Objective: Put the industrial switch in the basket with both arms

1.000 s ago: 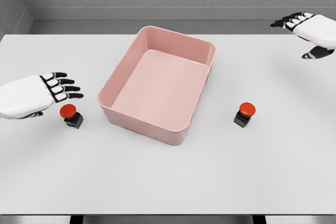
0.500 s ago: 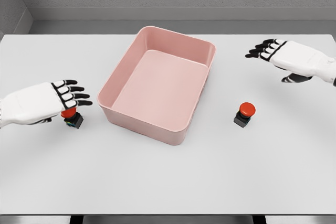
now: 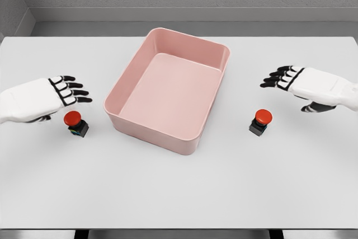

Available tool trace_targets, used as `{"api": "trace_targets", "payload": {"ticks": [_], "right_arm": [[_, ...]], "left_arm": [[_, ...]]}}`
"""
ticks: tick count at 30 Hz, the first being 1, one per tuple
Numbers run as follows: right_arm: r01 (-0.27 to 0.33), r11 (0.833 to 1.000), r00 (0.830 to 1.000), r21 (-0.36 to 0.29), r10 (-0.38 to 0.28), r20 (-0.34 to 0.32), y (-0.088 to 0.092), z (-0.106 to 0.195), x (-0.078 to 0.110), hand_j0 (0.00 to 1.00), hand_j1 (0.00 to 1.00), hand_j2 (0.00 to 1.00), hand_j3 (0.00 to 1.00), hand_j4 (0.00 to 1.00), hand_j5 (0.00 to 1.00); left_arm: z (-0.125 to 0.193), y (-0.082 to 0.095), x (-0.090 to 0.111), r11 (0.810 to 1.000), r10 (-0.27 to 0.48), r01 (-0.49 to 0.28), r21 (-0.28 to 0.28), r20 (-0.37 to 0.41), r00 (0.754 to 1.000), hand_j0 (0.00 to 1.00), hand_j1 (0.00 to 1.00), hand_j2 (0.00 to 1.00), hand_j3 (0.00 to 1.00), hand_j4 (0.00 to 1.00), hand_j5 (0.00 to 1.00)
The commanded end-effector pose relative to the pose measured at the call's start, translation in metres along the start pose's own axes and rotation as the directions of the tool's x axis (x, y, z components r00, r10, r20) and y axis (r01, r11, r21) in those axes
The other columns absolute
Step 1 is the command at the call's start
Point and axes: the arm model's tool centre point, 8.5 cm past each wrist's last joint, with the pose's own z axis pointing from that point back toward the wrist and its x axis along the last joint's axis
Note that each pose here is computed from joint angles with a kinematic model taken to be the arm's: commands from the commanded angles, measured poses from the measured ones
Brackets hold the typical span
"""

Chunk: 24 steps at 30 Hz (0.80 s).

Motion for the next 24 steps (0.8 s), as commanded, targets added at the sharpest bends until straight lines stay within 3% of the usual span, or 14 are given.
{"api": "trace_targets", "payload": {"ticks": [1,7,24], "right_arm": [[-0.001,1.000,1.000,-0.012,0.001,0.014,-0.004,-0.002,0.004,1.00,1.00,1.00,1.00,1.00,1.00],[0.007,1.000,0.999,-0.004,-0.007,0.042,0.002,-0.007,0.014,1.00,1.00,1.00,1.00,1.00,1.00],[0.049,0.998,0.992,0.030,-0.052,0.118,0.027,-0.032,0.038,1.00,1.00,1.00,1.00,1.00,1.00]], "left_arm": [[-0.006,-0.017,0.009,0.999,0.035,-0.034,-0.038,0.029,0.999,0.95,0.95,0.95,0.95,0.95,0.95],[-0.010,-0.026,0.017,0.997,0.032,-0.028,-0.067,0.055,0.998,0.94,0.94,0.94,0.94,0.94,0.94],[-0.019,-0.029,0.019,0.998,0.044,-0.041,-0.052,0.056,0.997,0.91,0.91,0.91,0.91,0.91,0.91]]}}
